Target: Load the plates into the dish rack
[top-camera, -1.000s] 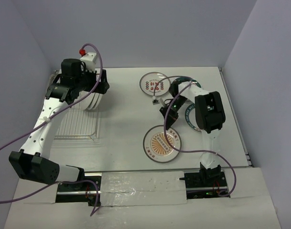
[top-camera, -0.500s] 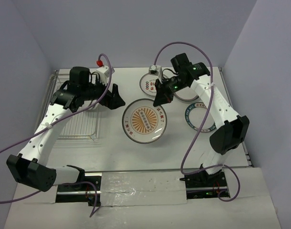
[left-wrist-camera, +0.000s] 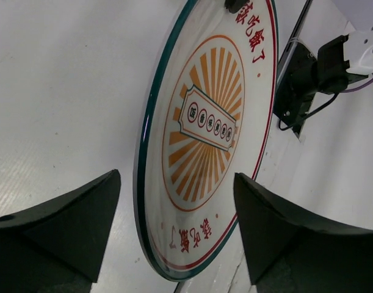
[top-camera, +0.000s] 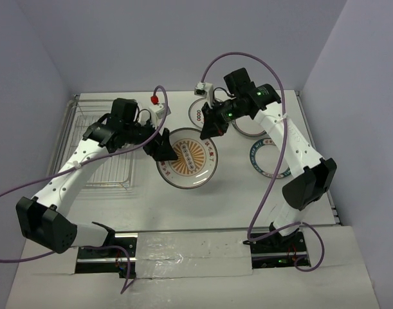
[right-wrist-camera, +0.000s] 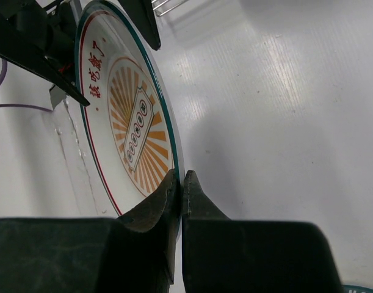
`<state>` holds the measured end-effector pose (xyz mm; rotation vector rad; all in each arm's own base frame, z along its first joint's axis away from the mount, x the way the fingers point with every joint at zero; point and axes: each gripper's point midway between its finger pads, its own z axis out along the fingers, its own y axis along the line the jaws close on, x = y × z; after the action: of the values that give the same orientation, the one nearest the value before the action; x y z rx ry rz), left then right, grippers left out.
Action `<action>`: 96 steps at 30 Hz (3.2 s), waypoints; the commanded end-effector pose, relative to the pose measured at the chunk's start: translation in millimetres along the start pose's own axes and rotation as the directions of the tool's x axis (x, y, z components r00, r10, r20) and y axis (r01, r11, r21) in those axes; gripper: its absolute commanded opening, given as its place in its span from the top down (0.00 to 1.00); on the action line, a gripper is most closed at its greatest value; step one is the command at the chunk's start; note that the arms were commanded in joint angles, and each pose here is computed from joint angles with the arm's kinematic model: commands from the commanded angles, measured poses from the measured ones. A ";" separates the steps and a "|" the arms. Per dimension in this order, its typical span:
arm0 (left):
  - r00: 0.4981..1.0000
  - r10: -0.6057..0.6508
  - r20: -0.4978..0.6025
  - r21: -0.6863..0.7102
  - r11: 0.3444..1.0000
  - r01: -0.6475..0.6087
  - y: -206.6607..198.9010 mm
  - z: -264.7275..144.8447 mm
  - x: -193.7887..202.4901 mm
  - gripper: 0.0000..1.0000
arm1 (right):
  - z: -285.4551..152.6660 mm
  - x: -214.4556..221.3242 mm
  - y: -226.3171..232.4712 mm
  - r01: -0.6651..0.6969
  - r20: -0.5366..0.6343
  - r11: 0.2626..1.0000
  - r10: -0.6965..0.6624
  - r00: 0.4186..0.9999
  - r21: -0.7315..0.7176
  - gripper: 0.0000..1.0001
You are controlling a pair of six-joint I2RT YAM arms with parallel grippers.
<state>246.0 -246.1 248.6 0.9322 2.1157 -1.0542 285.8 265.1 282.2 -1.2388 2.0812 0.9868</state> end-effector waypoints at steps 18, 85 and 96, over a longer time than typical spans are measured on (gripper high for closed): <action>0.917 0.019 0.398 -0.347 0.929 0.132 41.9 -127.3 -115.4 1.00 | -54.0 -71.6 6.4 -0.085 0.311 0.993 0.056 0.949 0.079 0.00; 0.985 -0.069 0.156 -0.949 0.264 0.169 247.6 -165.0 -34.2 0.46 | -18.5 22.3 -163.8 -0.518 0.338 0.804 0.420 0.842 0.291 0.00; 0.932 0.050 0.360 -0.868 0.385 0.315 203.9 -177.6 -88.8 0.13 | 7.7 76.3 -223.6 -0.897 0.571 0.308 0.694 0.439 0.317 0.09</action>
<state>426.8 -20.2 263.5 0.0252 2.1613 0.2174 425.3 174.9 163.1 0.0691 2.4611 0.7608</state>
